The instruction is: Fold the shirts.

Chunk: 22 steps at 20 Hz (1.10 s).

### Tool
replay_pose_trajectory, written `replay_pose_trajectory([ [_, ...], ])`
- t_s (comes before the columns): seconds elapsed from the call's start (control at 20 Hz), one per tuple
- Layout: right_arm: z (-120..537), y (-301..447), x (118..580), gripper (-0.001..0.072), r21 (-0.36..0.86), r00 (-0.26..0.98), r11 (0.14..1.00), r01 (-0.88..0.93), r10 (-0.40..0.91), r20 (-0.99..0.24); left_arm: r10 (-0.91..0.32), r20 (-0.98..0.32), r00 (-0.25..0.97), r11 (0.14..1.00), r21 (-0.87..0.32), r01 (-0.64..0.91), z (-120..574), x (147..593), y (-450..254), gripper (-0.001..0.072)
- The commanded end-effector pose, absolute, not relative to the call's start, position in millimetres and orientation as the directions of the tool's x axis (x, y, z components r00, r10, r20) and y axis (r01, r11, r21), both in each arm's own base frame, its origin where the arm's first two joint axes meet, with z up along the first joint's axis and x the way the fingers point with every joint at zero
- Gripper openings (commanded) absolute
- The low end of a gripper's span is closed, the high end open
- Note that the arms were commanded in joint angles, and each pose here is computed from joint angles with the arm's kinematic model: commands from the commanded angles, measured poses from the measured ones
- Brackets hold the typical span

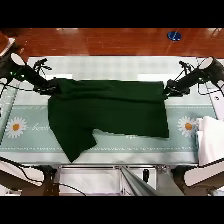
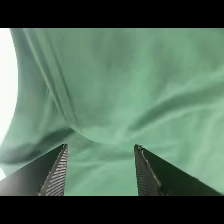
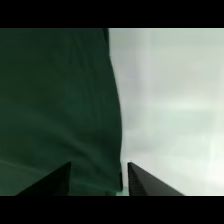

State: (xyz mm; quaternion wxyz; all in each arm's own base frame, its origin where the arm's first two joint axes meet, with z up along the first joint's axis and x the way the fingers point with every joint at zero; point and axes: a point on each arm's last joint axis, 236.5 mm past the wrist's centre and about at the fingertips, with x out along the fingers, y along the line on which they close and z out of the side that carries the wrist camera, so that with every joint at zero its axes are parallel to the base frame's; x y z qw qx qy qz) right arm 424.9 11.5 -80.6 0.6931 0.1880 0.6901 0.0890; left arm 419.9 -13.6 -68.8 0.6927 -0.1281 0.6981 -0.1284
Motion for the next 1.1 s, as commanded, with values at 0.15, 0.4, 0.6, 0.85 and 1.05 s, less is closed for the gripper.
replay_pose_trajectory([
  [0.15, -10.3, -26.0, 397.4, 0.0416, 0.358, 0.090, 0.913, 0.193, 0.347, -0.933, -0.357, -0.933, 0.039, 0.929, -0.359, -0.091, -22.5, 390.7, 12.3, 0.0511],
  [0.4, 27.0, -54.3, 352.4, 0.0417, 0.360, 0.369, 0.883, 0.302, 0.240, -0.898, -0.391, -0.880, 0.269, 0.830, -0.464, -0.311, -27.0, 307.6, 38.5, 0.0510],
  [0.6, -8.9, 9.1, 292.4, 0.0416, 0.492, 0.402, 0.823, 0.285, 0.363, -0.841, -0.428, -0.852, 0.302, 0.671, -0.524, -0.525, -77.4, 229.7, 21.5, 0.0510],
  [0.85, -40.2, 48.4, 250.2, 0.0416, 0.534, 0.327, 0.801, 0.268, 0.446, -0.833, -0.555, -0.814, 0.170, 0.639, -0.548, -0.540, -103.5, 190.8, -13.6, 0.0509],
  [1.05, -39.4, 56.7, 250.4, 0.0416, 0.554, 0.326, 0.790, 0.263, 0.468, -0.821, -0.589, -0.790, 0.170, 0.651, -0.588, -0.479, -108.6, 201.1, -33.7, 0.0508],
])
